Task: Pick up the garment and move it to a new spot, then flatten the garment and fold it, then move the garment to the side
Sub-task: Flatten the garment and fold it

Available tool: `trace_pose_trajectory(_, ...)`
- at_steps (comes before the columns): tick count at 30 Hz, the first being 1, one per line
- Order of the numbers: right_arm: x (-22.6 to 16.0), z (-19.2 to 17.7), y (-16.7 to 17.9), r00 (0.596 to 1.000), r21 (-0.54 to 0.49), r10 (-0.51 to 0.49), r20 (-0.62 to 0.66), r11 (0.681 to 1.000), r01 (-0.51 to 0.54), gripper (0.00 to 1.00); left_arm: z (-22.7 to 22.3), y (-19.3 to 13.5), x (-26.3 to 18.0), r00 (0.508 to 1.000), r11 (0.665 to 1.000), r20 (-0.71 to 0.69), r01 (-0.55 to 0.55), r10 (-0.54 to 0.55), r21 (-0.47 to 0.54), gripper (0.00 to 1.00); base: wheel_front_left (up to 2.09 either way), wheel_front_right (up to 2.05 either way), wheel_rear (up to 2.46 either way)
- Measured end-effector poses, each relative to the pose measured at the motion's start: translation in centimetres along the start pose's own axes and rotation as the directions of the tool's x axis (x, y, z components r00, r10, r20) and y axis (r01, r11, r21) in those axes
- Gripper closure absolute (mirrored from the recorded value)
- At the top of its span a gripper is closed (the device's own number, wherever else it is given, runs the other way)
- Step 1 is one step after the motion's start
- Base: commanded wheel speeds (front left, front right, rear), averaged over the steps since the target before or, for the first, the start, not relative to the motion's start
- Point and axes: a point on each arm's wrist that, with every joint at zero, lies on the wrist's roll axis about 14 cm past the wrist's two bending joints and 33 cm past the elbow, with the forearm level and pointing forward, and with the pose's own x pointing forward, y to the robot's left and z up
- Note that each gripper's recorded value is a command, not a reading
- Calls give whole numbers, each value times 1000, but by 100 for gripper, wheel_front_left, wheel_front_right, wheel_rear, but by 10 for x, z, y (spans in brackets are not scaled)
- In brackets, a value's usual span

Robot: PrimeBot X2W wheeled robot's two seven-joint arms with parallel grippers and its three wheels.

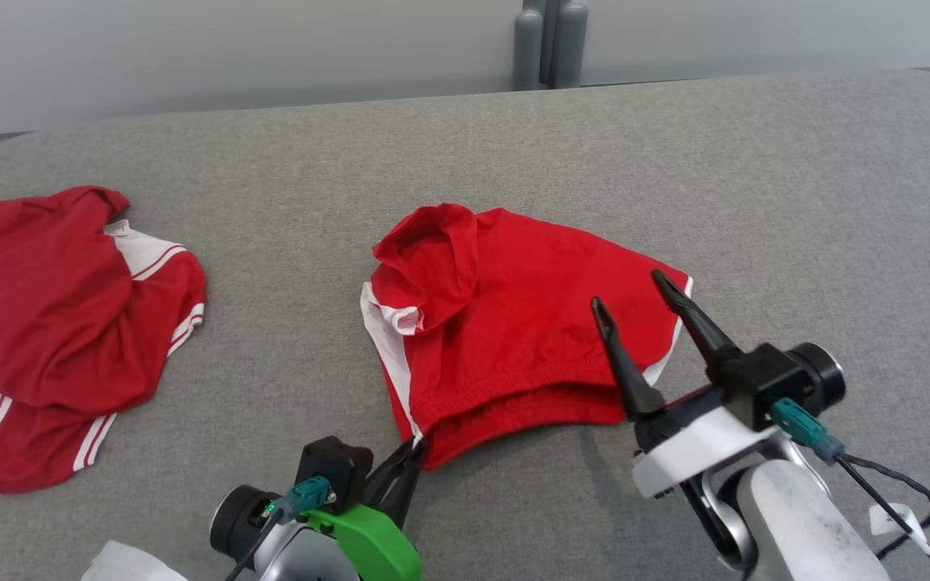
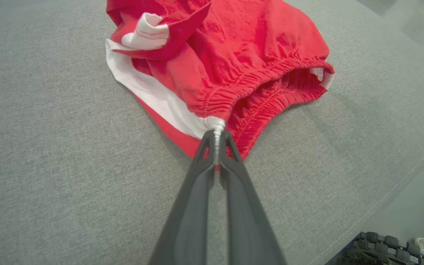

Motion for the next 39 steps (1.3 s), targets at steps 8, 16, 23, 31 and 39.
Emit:
trace_pose_trajectory(8, 50, -1, 87, 960, 110, 268, -78, 960, -259, 0, 5, -16, -8, 999, 993, 48, -13, 19, -121, 100, 0, 0, 0)
trace_pose_trajectory(16, 71, -21, 131, 871, 127, 410, -271, 912, -390, 0, -10, -19, 2, 999, 986, 34, -22, 28, -167, 100, 0, 0, 0)
trace_pose_trajectory(23, 74, -24, 132, 860, 79, 402, -315, 914, -399, 0, -17, -17, 6, 999, 980, 31, -36, 43, -195, 100, 0, 0, 0)
trace_pose_trajectory(31, 39, -62, 135, 797, 132, 400, -453, 914, -384, 0, -20, -12, 11, 999, 981, 23, -39, 45, -191, 100, 0, 0, 0)
trace_pose_trajectory(39, 35, -73, 132, 767, 183, 401, -501, 915, -359, 0, -22, -8, 12, 999, 984, 15, -36, 39, -177, 100, 0, 0, 0)
